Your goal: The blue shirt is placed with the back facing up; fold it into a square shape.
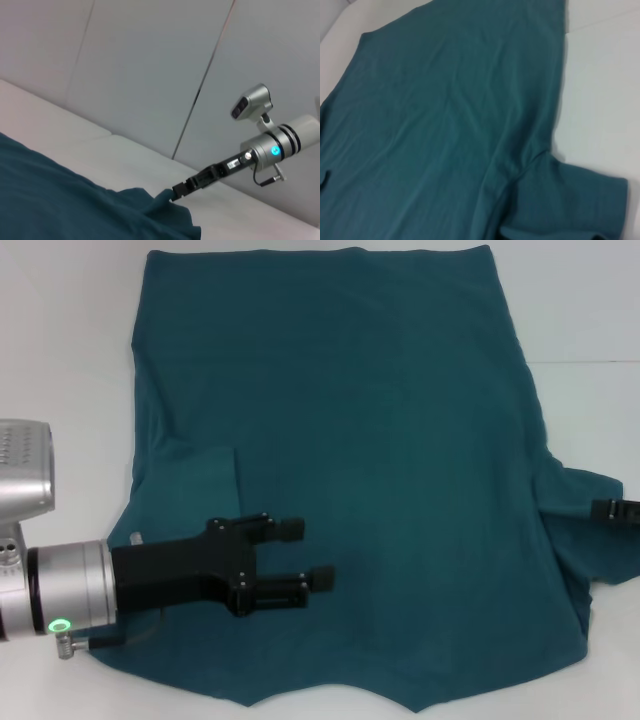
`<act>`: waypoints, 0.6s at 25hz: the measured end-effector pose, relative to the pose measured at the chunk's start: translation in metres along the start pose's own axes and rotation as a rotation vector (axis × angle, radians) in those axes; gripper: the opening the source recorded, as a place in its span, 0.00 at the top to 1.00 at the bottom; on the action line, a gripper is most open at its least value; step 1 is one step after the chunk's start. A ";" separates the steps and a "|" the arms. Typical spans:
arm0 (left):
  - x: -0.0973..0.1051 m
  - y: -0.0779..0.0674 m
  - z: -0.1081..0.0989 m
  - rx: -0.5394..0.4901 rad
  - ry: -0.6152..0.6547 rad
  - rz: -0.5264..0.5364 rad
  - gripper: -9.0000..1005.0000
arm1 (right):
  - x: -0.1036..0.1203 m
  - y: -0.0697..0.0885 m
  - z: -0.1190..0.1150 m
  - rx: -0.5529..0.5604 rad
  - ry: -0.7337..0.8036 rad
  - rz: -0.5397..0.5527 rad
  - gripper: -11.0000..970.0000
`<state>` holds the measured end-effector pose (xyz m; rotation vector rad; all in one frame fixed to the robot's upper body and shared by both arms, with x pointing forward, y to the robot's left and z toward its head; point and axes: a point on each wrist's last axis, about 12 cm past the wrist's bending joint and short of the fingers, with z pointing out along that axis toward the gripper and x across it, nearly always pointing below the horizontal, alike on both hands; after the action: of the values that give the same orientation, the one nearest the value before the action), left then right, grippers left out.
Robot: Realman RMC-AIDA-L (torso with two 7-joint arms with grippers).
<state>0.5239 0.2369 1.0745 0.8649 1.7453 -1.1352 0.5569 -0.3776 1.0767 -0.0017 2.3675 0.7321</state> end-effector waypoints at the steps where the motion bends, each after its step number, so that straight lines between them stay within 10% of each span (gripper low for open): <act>1: 0.000 0.000 0.000 0.000 0.003 0.001 0.17 | 0.000 0.000 0.000 0.000 0.000 -0.001 0.06; 15: -0.001 0.001 0.003 -0.001 0.006 -0.001 0.17 | -0.010 0.002 -0.001 0.003 -0.022 -0.016 0.06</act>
<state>0.5262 0.2343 1.0738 0.8679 1.7517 -1.1336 0.5638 -0.3789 1.0844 -0.0121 2.3451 0.7178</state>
